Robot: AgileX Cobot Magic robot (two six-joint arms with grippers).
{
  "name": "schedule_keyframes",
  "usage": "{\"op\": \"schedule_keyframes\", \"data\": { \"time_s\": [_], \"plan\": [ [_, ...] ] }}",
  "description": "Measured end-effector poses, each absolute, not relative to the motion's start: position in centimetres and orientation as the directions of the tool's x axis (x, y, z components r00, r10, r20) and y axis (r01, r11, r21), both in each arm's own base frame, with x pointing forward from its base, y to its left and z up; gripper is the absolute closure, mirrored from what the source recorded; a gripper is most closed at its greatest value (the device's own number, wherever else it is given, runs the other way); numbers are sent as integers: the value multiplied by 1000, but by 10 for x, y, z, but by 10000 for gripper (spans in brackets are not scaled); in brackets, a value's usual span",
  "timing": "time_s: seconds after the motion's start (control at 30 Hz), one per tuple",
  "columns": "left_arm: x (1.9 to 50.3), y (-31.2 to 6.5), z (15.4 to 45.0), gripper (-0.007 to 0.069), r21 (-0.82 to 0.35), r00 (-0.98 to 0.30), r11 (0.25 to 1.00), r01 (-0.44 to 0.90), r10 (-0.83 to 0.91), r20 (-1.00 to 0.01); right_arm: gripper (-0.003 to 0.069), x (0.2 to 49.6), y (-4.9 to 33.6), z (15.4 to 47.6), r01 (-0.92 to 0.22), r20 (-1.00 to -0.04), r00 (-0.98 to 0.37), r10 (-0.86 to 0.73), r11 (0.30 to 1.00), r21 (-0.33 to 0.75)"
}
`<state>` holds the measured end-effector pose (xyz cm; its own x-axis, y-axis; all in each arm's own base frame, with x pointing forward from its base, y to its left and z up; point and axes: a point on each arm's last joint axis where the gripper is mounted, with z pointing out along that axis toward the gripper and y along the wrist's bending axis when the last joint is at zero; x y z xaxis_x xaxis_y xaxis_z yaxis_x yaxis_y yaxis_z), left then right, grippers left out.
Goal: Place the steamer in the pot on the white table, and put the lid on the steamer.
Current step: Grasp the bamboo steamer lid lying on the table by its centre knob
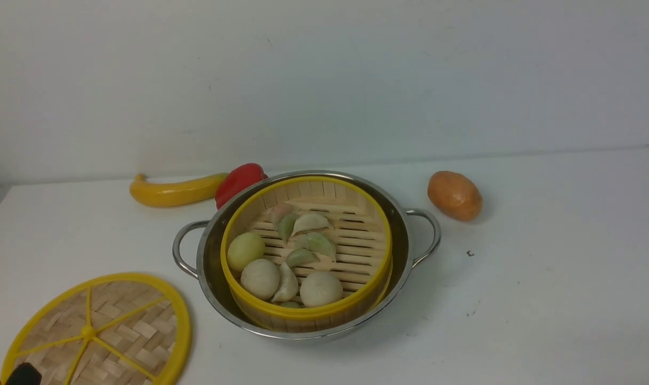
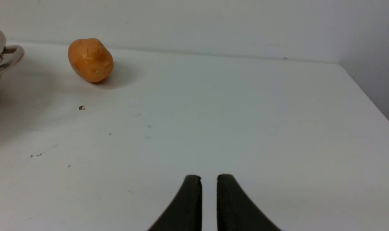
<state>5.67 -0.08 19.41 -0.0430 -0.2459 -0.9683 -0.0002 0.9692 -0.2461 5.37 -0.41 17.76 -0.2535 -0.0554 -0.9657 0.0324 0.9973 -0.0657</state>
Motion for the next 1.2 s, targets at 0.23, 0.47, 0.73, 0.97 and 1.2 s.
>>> {"op": "schedule_keyframes", "data": {
  "time_s": [0.23,0.47,0.73,0.97,1.2],
  "plan": [
    [57,-1,200,314,-560,13,828,26,-560,-828,581,54,-4,178,32,-966,-254,-55,997,-66],
    [54,-3,215,314,-608,-1,793,38,-609,-793,573,54,-4,178,32,-966,-254,-55,997,-66],
    [31,-7,291,314,-302,-224,953,11,-292,-930,573,54,-4,178,32,-966,-253,-55,997,-66],
    [34,-7,319,314,-214,-585,975,-59,-208,-784,573,54,-4,178,32,-966,-253,-55,997,-66],
    [83,-6,352,314,-96,-760,995,-18,-76,-646,573,54,-4,178,32,-966,-253,-55,997,-65]
  ]
}}
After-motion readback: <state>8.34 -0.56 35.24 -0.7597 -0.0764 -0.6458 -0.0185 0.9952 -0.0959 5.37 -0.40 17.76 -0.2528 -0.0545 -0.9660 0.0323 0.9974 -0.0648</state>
